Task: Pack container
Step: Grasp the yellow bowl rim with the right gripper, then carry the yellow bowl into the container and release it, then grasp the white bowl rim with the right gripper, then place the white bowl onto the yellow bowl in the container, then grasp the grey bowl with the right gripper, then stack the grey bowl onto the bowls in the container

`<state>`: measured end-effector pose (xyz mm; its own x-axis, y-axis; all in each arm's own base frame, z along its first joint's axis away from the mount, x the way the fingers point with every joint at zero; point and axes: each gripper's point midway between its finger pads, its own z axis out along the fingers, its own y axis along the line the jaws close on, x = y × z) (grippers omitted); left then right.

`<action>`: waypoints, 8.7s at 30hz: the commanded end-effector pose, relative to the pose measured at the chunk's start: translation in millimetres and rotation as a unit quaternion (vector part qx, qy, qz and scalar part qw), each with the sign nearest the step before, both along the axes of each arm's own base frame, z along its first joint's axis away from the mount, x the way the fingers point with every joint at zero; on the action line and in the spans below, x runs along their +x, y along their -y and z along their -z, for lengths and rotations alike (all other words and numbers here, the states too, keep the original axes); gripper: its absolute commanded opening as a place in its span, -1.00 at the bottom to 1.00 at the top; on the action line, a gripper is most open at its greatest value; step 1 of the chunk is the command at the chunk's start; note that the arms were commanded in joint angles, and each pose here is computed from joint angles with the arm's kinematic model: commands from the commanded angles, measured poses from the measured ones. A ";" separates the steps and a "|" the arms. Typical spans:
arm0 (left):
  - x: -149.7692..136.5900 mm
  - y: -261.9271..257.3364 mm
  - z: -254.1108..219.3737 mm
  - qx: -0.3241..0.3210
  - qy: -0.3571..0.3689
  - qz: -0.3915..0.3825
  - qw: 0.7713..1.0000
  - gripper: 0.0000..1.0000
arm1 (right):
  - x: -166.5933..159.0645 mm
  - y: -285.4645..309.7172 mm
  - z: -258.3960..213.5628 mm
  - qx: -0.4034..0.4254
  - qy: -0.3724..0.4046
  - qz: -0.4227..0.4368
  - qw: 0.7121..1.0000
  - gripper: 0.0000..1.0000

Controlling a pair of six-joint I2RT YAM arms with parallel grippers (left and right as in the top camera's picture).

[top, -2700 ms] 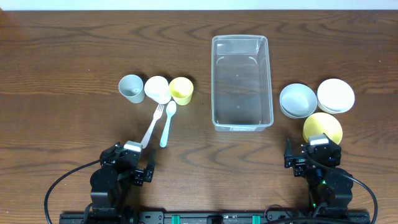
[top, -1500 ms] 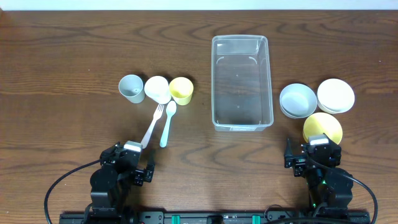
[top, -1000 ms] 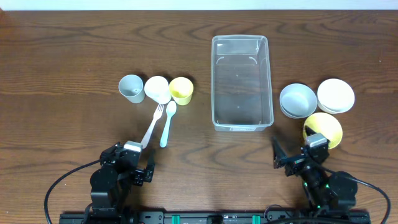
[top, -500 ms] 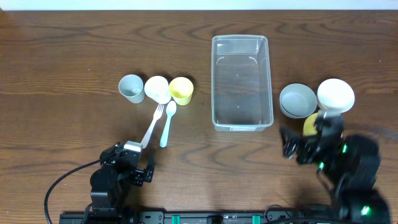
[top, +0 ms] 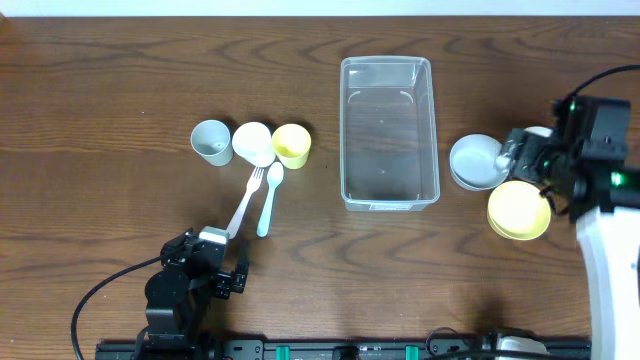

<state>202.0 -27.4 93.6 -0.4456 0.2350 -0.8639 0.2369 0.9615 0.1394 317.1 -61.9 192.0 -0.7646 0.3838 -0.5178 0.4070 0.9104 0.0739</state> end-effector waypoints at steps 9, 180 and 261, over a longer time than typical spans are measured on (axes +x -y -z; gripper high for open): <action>0.3 -0.5 3.4 -0.008 -0.003 -0.005 1.000 0.96 | -22.1 73.3 105.7 0.021 -0.183 0.175 0.967 0.86; 0.3 -0.5 3.4 -0.008 -0.003 -0.005 1.000 0.96 | 168.4 -190.7 25.3 0.094 -0.014 -0.218 0.971 0.19; 0.3 -0.6 3.4 -0.008 -0.003 -0.005 1.000 0.96 | 148.4 -197.8 58.4 0.145 0.019 -0.217 0.965 0.10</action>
<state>202.0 -27.4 93.7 -0.4452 0.2350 -0.8640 0.2368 0.9615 0.1394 467.4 133.7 91.5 -0.8974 0.1842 -0.4010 0.0442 0.9417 0.3337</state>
